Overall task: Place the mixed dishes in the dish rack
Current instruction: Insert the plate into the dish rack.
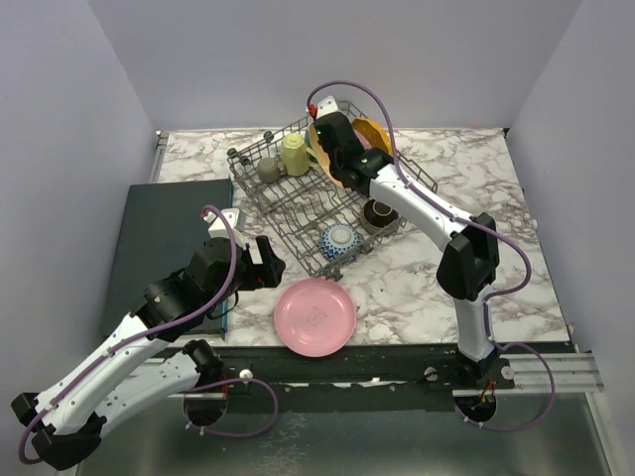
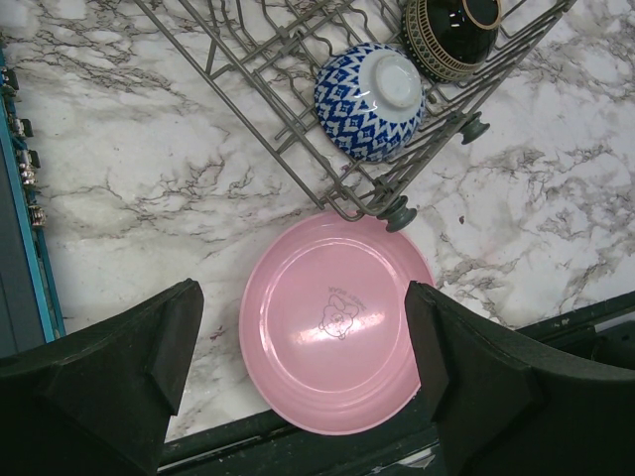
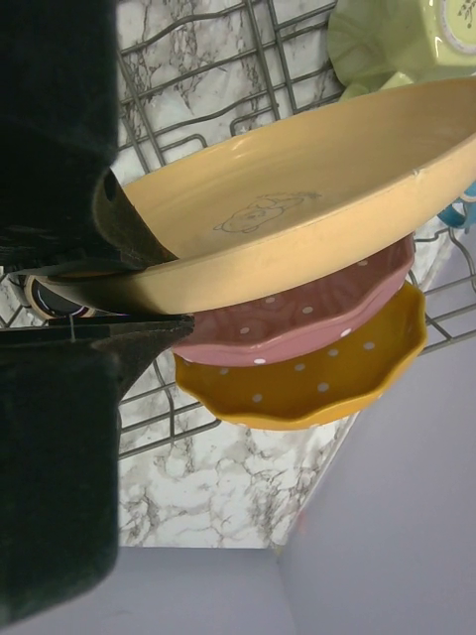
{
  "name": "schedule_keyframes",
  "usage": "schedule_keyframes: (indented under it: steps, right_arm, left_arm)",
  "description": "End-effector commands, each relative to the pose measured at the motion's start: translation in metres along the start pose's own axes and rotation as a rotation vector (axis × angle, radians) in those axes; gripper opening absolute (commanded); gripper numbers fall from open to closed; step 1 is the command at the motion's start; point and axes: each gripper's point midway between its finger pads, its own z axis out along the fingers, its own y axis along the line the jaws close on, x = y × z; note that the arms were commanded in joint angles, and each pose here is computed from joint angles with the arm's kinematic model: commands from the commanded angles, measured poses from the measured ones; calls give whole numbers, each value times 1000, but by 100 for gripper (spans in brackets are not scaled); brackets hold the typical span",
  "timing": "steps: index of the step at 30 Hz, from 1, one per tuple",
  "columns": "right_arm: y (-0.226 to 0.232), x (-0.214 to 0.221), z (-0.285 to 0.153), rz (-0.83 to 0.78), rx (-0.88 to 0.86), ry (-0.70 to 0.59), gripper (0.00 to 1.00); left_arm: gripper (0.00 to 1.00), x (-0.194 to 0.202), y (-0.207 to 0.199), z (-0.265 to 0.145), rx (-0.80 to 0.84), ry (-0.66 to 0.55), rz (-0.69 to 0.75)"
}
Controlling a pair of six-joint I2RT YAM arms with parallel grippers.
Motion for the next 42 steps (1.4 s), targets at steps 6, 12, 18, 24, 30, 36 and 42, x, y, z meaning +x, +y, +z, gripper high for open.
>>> schedule_keyframes:
  steps: [6,12,18,24,30,36,42]
  right_arm:
    - [19,28,17,-4,-45,65,1]
    - [26,39,24,-11,-53,90,1]
    - [27,41,27,-11,-59,94,0]
    - [33,45,30,-12,-74,106,1]
    - [41,57,34,-17,-87,127,0]
    - [45,59,36,-17,-96,132,0]
    - [49,66,39,-32,-95,150,0]
  left_arm:
    - [90,-3,4,2,-21,-22,-1]
    - [91,-3,5,2,-23,-21,-1]
    - [90,-3,5,2,-24,-21,-1]
    - [91,-3,5,2,-25,-20,-1]
    - [91,-3,5,3,-26,-20,-1]
    - [91,-2,6,4,-28,-16,0]
    - [91,-2,6,4,-30,-13,1]
